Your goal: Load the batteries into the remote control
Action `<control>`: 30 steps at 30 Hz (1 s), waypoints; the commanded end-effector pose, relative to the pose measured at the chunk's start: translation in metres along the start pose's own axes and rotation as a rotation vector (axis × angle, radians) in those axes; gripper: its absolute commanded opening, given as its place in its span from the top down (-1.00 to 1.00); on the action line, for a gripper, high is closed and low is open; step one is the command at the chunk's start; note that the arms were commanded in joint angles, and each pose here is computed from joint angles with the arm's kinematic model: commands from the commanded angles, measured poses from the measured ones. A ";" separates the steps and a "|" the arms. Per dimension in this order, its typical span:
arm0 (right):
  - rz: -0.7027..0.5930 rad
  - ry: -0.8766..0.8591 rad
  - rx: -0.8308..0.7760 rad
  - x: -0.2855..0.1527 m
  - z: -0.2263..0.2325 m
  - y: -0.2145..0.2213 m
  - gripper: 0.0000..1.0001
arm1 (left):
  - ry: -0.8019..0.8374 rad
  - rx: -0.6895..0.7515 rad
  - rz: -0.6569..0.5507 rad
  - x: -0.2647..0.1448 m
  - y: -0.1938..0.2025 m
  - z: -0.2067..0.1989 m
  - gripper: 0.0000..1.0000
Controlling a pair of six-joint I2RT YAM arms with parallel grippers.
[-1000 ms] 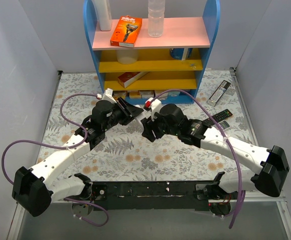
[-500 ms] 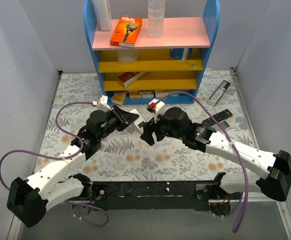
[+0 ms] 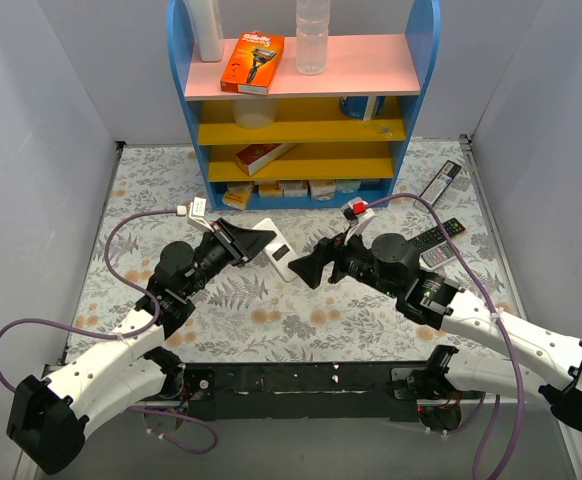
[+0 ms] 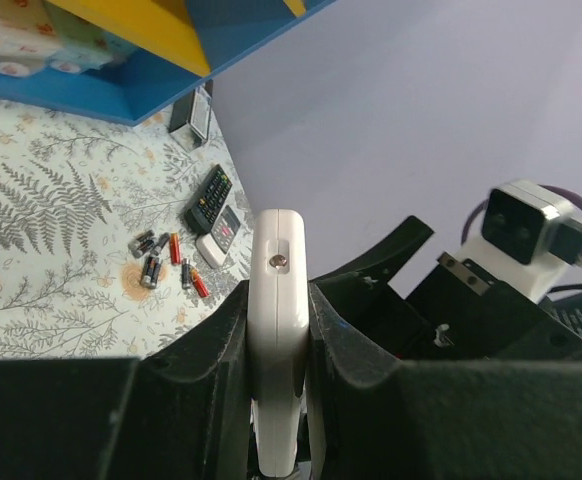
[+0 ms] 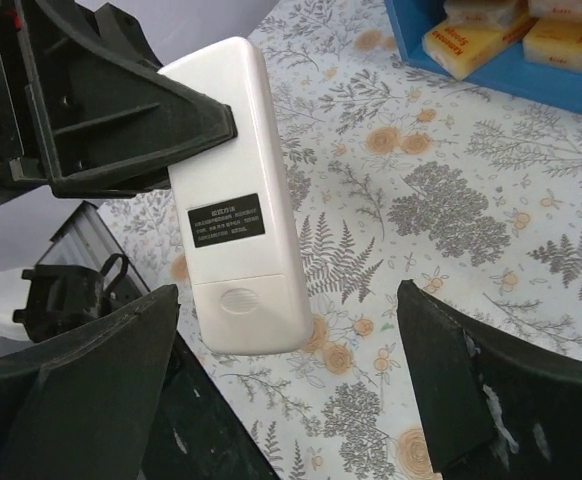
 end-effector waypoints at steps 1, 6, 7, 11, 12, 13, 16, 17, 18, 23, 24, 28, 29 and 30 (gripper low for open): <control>-0.064 -0.058 0.128 0.002 0.004 0.000 -0.90 | 0.160 0.082 0.022 -0.005 0.000 -0.017 1.00; -0.068 -0.112 0.236 0.004 -0.002 0.013 -0.78 | 0.210 0.091 0.034 -0.003 0.000 -0.020 1.00; -0.065 -0.122 0.251 0.005 -0.003 0.014 -0.76 | 0.223 0.086 0.027 -0.003 0.000 -0.021 1.00; -0.092 -0.166 0.307 0.004 -0.007 0.019 -0.57 | 0.241 0.088 0.037 0.001 -0.001 -0.024 1.00; -0.111 -0.189 0.313 0.003 -0.007 0.017 -0.51 | 0.242 0.083 0.042 0.001 0.000 -0.023 1.00; -0.101 -0.188 0.336 0.003 -0.009 0.022 -0.49 | 0.247 0.078 0.041 0.002 0.000 -0.023 1.00; -0.109 -0.200 0.354 0.003 -0.014 0.021 -0.45 | 0.258 0.053 0.037 0.002 0.001 -0.021 1.00; -0.110 -0.197 0.355 0.003 -0.015 0.020 -0.43 | 0.259 0.046 0.032 0.002 0.001 -0.021 1.00; -0.108 -0.200 0.357 0.003 -0.016 0.020 -0.42 | 0.252 0.043 0.030 0.003 0.002 -0.018 1.00; -0.117 -0.214 0.382 0.007 -0.018 0.016 -0.39 | 0.259 0.024 0.019 0.006 0.002 -0.015 1.00; -0.113 -0.213 0.390 0.008 -0.018 0.016 -0.37 | 0.255 0.019 0.021 0.007 0.003 -0.014 1.00; -0.107 -0.222 0.426 0.011 -0.018 0.019 -0.28 | 0.262 -0.006 0.023 0.010 0.004 -0.012 1.00; -0.102 -0.215 0.434 0.012 -0.019 0.020 -0.25 | 0.266 -0.011 0.021 0.010 0.004 -0.012 1.00; -0.096 -0.199 0.443 0.013 -0.021 0.023 -0.15 | 0.266 -0.019 0.019 0.010 0.004 -0.012 1.00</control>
Point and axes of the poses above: each gripper's point midway between its finger pads, its own x axis out along the fingers, its own z axis along the line the jaws close on, y = z × x, the point moved 10 cm from there along -x, back along the fingers, and after that the axes turned 6 degrees about -x, right-handed, at the moved point
